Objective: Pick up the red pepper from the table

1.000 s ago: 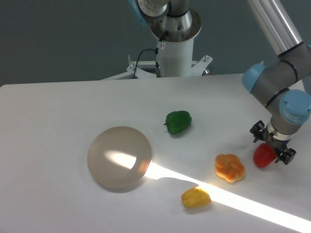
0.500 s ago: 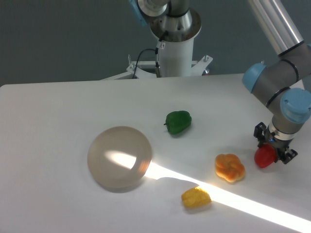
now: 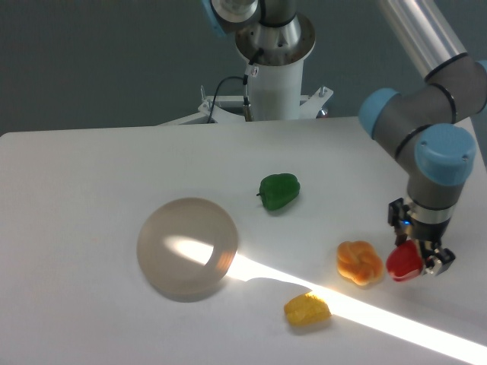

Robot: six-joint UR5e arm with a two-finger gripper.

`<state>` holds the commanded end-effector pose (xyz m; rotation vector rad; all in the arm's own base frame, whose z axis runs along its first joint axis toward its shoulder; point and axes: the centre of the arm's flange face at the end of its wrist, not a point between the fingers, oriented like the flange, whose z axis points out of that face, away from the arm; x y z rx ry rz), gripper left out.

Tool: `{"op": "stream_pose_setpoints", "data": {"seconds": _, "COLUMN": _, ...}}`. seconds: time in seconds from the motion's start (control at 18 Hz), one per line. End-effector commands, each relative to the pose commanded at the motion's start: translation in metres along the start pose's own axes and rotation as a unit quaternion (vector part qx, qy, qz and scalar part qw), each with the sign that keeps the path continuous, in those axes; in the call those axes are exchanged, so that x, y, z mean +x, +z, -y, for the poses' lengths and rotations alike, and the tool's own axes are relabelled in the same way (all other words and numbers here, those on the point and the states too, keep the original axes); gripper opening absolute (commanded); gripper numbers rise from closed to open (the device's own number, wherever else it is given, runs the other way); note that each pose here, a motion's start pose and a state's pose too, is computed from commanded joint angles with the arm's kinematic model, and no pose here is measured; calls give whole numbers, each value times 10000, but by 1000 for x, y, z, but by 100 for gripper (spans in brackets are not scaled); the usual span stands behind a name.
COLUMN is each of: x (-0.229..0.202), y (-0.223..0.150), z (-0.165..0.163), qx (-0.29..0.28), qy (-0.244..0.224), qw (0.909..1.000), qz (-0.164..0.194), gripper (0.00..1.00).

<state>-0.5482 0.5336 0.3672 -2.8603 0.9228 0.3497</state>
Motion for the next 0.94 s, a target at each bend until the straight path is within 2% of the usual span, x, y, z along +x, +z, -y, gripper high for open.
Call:
{"op": "stream_pose_setpoints", "data": {"seconds": 0.22, "x": -4, "y": -1, "z": 24, "qx": 40, "qy": 167, "qw": 9998, "qz": 71, "gripper": 36}}
{"op": "stream_pose_setpoints", "data": {"seconds": 0.39, "x": -10, "y": 4, "z": 21, "qx": 25, "qy": 261, "qw": 9996, "qz": 87, "gripper": 36}}
{"op": "stream_pose_setpoints", "data": {"seconds": 0.72, "x": -19, "y": 6, "z": 0, "qx": -11, "qy": 161, "qw": 9998, "qz": 145, "gripper": 36}}
{"op": "stream_pose_setpoints", "data": {"seconds": 0.94, "x": -18, "y": 7, "z": -1, "qx": -13, "qy": 153, "qw": 9998, "qz": 138, "gripper": 36}}
